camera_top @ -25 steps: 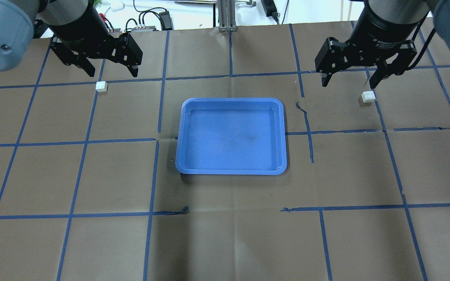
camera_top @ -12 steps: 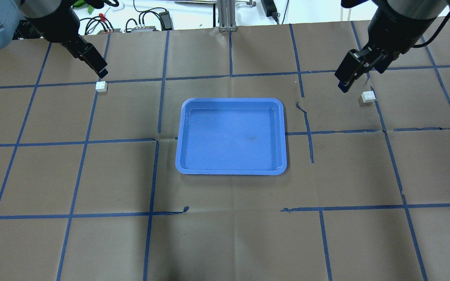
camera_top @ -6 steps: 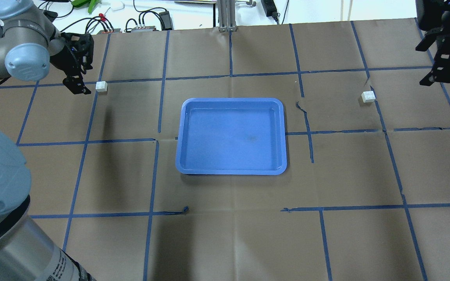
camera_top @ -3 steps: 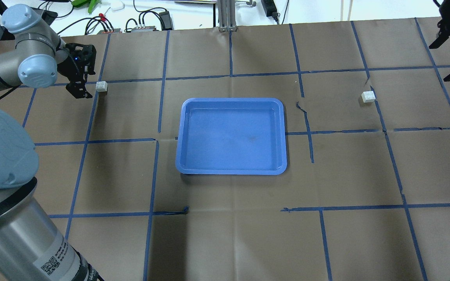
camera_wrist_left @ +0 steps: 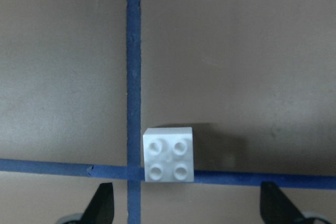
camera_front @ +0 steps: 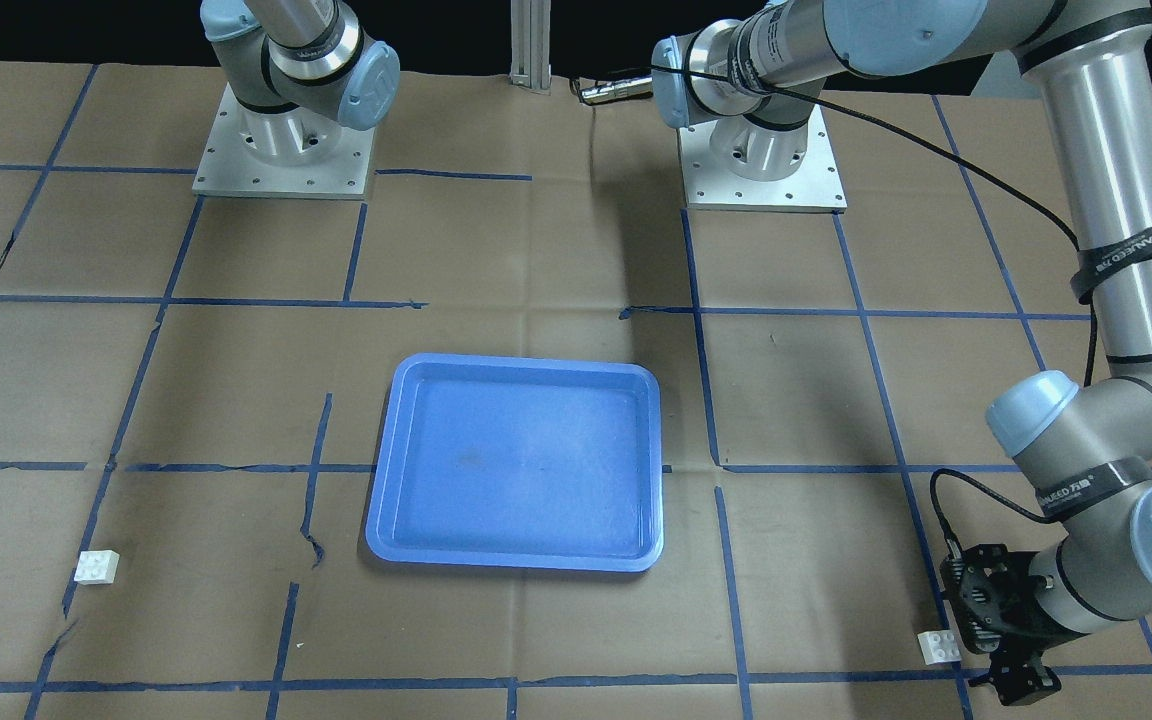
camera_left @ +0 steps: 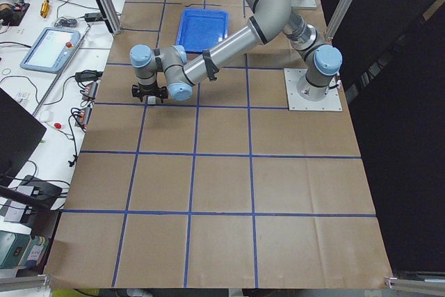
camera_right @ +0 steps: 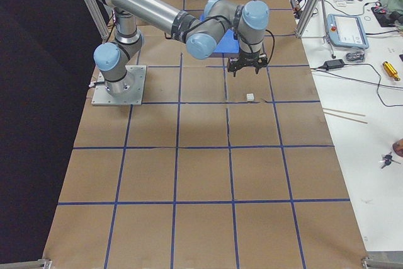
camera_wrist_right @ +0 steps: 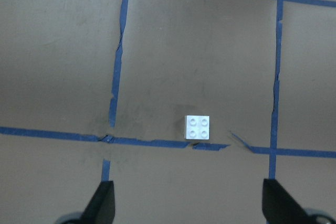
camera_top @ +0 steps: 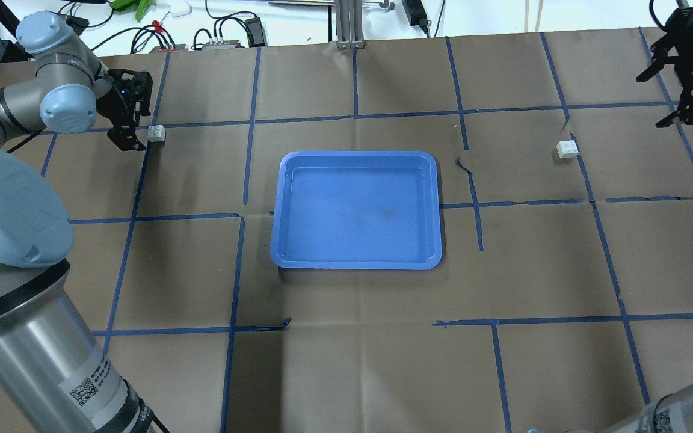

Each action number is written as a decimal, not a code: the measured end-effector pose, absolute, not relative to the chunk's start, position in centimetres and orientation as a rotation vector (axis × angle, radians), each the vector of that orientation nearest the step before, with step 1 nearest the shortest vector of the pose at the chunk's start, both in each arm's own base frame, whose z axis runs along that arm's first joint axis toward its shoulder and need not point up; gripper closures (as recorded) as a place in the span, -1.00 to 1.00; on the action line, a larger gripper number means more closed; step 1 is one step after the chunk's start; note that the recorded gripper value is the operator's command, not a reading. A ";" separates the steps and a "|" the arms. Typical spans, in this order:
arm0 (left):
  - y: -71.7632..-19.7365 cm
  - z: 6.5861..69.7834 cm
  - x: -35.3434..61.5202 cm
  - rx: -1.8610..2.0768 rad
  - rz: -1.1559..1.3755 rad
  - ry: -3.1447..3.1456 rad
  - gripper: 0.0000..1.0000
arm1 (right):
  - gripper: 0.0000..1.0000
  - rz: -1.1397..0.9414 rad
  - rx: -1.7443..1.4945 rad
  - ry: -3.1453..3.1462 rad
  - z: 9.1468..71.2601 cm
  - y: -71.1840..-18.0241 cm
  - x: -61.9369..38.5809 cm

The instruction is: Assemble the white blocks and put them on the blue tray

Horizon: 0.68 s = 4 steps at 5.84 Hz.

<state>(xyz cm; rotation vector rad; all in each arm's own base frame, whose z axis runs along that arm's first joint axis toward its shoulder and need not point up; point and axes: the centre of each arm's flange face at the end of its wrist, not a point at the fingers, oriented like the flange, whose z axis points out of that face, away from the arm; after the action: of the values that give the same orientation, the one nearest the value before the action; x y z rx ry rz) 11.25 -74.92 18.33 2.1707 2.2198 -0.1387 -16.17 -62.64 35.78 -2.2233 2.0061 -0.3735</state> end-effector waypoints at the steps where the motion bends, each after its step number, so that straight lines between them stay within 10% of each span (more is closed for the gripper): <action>1: -75.1 17.9 11.3 2.173 -0.142 2.224 -0.59 | -0.99 -0.443 -2.163 1.972 32.8 -63.9 -16.4; 4: -75.0 17.3 11.0 2.167 -0.141 2.246 -0.24 | -0.99 -0.614 -1.989 1.889 23.5 -65.7 -18.5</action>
<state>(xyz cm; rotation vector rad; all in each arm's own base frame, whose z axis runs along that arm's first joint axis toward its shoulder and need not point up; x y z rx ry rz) 11.04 -75.02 17.32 2.1673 2.2459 -0.1407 -18.54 -65.72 23.50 -1.9895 1.8895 -0.6138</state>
